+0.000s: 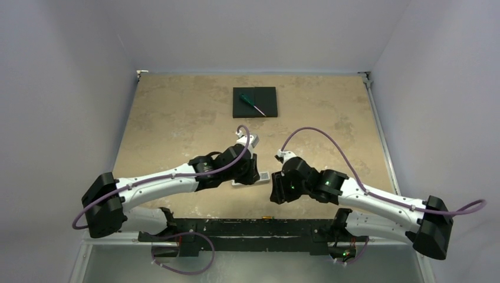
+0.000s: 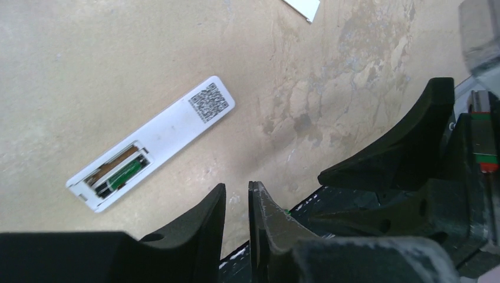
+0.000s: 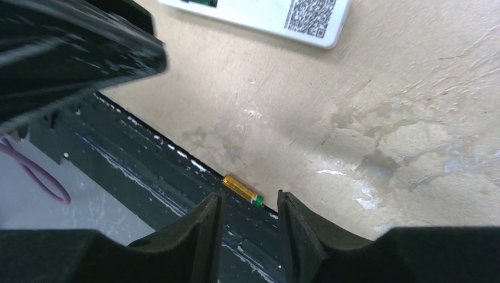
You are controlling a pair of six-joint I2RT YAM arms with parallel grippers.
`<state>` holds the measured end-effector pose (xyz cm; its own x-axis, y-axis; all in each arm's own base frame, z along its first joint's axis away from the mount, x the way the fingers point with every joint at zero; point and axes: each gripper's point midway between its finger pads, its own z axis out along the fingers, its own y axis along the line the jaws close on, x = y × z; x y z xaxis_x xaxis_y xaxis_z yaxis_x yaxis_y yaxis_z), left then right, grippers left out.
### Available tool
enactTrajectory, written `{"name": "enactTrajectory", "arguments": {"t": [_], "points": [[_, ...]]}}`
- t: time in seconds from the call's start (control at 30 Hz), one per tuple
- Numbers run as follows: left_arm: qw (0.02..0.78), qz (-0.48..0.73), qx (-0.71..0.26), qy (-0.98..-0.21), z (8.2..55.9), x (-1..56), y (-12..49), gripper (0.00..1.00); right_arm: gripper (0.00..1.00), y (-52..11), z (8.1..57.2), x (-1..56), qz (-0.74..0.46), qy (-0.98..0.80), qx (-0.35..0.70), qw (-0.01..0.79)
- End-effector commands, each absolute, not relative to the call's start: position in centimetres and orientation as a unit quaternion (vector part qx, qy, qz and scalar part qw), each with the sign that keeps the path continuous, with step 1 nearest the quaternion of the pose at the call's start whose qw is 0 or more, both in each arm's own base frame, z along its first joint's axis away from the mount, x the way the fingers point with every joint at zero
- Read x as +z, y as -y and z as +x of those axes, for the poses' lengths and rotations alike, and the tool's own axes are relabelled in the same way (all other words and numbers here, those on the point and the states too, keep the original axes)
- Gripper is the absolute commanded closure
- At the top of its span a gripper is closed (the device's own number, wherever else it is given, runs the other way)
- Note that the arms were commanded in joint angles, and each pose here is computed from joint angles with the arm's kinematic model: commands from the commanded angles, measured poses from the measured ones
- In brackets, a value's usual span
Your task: Load the batteries into the remote control
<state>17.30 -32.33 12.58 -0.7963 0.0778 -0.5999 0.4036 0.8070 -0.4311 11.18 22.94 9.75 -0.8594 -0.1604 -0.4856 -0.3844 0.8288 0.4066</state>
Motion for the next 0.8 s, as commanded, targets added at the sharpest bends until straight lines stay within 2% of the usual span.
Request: {"name": "enactTrajectory", "arguments": {"t": [0.0,0.13,0.47,0.77], "points": [[0.322,0.118,-0.252,-0.905,17.5,13.3,29.3,0.77,0.54,-23.8,10.1,8.9,-0.193,-0.926,0.256,0.201],[0.336,0.101,-0.247,-0.903,17.1,13.7,27.3,0.65,0.53,-24.2,9.3,8.3,-0.22,-0.926,0.237,0.196],[0.356,0.074,-0.244,-0.899,16.4,14.9,24.3,0.48,0.5,-25.6,8.2,7.6,-0.284,-0.916,0.183,0.215],[0.361,0.064,-0.244,-0.898,15.9,15.2,22.9,0.43,0.45,-26.8,7.1,6.8,-0.358,-0.896,0.153,0.214]]}}
